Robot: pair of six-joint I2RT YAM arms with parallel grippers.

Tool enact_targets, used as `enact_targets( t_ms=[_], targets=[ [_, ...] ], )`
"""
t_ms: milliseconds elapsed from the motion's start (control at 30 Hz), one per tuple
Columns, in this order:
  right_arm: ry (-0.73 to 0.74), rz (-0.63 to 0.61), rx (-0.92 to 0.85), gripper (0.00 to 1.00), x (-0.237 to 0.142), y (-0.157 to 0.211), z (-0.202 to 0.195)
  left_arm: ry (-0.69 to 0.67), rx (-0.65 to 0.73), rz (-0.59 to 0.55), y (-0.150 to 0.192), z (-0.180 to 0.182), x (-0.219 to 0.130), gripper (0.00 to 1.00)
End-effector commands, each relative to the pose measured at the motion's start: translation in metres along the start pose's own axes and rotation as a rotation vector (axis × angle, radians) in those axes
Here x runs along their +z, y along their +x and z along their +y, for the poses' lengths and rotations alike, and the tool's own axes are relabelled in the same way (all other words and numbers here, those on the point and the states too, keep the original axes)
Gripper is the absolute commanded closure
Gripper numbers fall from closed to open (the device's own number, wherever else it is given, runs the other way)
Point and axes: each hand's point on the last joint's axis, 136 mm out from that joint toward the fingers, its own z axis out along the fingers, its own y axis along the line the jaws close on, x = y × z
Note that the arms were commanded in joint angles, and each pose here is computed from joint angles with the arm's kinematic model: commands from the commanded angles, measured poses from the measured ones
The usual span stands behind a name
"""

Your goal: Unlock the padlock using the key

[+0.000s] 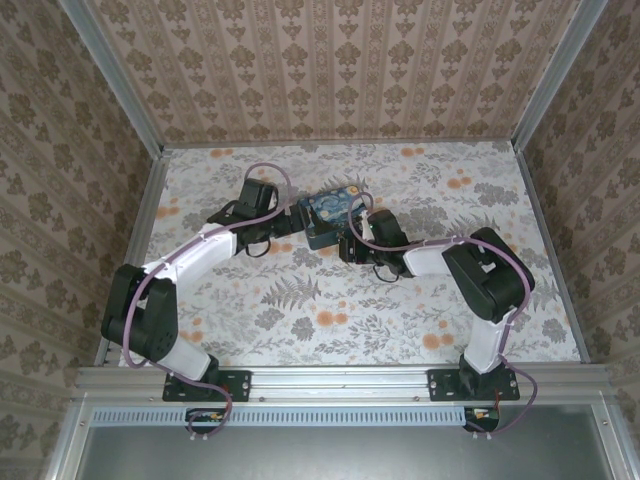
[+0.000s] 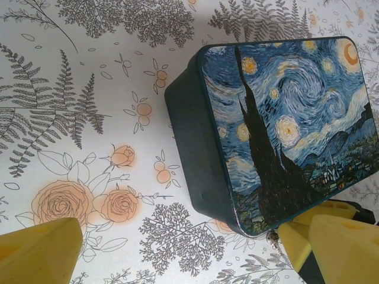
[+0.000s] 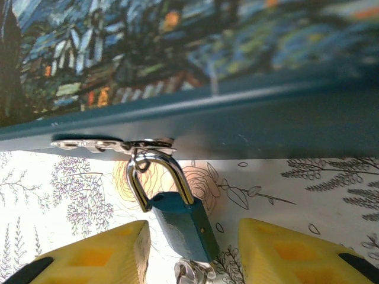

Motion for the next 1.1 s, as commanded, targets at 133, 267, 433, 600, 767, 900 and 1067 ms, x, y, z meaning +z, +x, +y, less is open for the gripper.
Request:
enact_targets(
  t_ms=[133, 267, 433, 600, 767, 900, 1067],
  targets=[
    [0.014, 0.035, -0.021, 0.62, 0.007, 0.011, -0.002, 0.016, -0.011, 0.0, -0.006, -0.006, 0.0, 0.0],
    [0.027, 0.031, -0.013, 0.7, 0.008, 0.011, -0.005, 0.014, -0.011, -0.001, -0.006, -0.006, 0.001, 0.0],
    [0.052, 0.012, -0.005, 0.9, 0.006, 0.007, -0.008, 0.014, -0.007, -0.002, -0.006, -0.006, 0.0, 0.0],
    [0.09, 0.003, -0.01, 1.0, -0.004, 0.005, -0.012, 0.008, 0.011, -0.004, -0.006, -0.008, -0.005, 0.0],
    [0.117, 0.016, -0.011, 1.0, -0.015, 0.011, -0.016, -0.026, 0.082, -0.002, -0.004, -0.015, -0.011, 0.0],
    [0.142, 0.037, -0.01, 1.0, -0.025, 0.02, -0.021, -0.065, 0.146, -0.005, 0.0, -0.023, -0.016, 0.0],
    [0.161, 0.057, -0.005, 1.0, -0.037, 0.031, -0.024, -0.103, 0.209, -0.004, 0.006, -0.033, -0.015, 0.0]
  ],
)
